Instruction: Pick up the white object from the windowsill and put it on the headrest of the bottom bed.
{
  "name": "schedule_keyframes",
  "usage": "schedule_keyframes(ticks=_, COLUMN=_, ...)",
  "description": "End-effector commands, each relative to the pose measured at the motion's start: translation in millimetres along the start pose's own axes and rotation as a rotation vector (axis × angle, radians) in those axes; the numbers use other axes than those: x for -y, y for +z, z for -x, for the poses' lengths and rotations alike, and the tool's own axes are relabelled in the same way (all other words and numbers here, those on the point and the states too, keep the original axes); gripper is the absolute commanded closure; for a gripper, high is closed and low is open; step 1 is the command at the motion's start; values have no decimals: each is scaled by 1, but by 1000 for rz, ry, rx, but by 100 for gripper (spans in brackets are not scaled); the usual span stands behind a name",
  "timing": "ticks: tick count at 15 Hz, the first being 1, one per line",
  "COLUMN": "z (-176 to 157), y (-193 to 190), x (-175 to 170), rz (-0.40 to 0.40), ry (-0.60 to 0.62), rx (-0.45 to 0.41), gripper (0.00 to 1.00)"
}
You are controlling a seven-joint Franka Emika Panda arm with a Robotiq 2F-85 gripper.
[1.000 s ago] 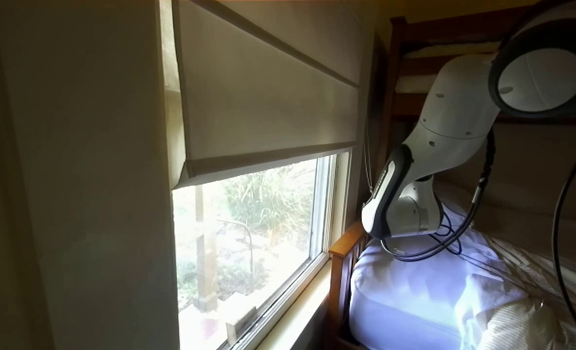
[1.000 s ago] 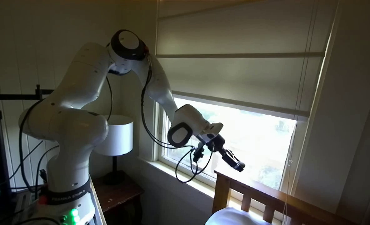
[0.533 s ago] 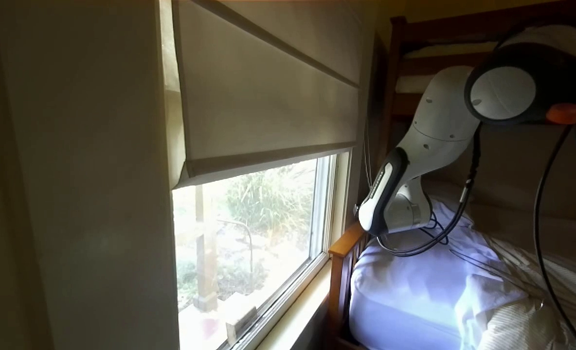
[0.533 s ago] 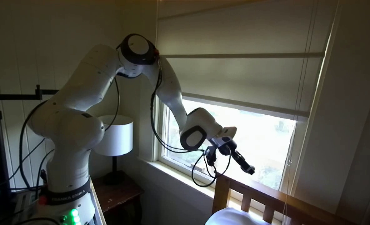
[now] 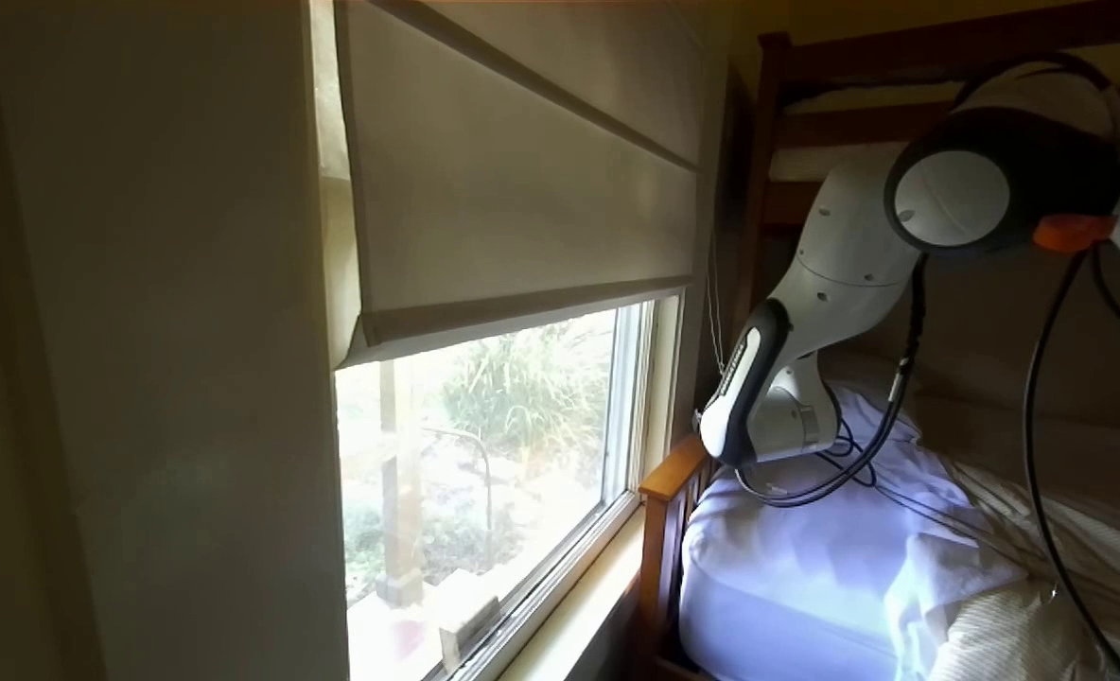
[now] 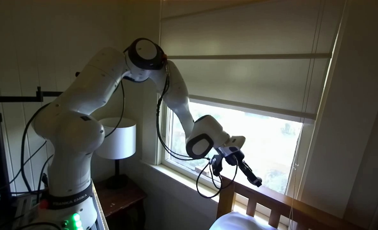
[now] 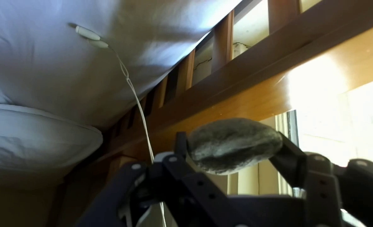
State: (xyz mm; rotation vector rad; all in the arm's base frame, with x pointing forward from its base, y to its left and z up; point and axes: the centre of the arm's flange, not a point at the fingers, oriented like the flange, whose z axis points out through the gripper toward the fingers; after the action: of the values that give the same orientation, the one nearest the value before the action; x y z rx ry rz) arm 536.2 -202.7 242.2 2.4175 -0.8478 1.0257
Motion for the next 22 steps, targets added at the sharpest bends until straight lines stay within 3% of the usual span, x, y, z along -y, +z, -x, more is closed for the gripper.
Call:
schedule_keyframes(ticks=1, z=-10, y=22, x=3, rz=38, ry=18, rx=25, gripper=58)
schedule_keyframes(ticks=11, z=-54, y=66, x=7, rz=91, ry=51, rx=93, gripper=58)
schedule_keyframes(ticks=22, z=-39, y=90, x=33, rz=44, ry=121, rx=122, gripper=58)
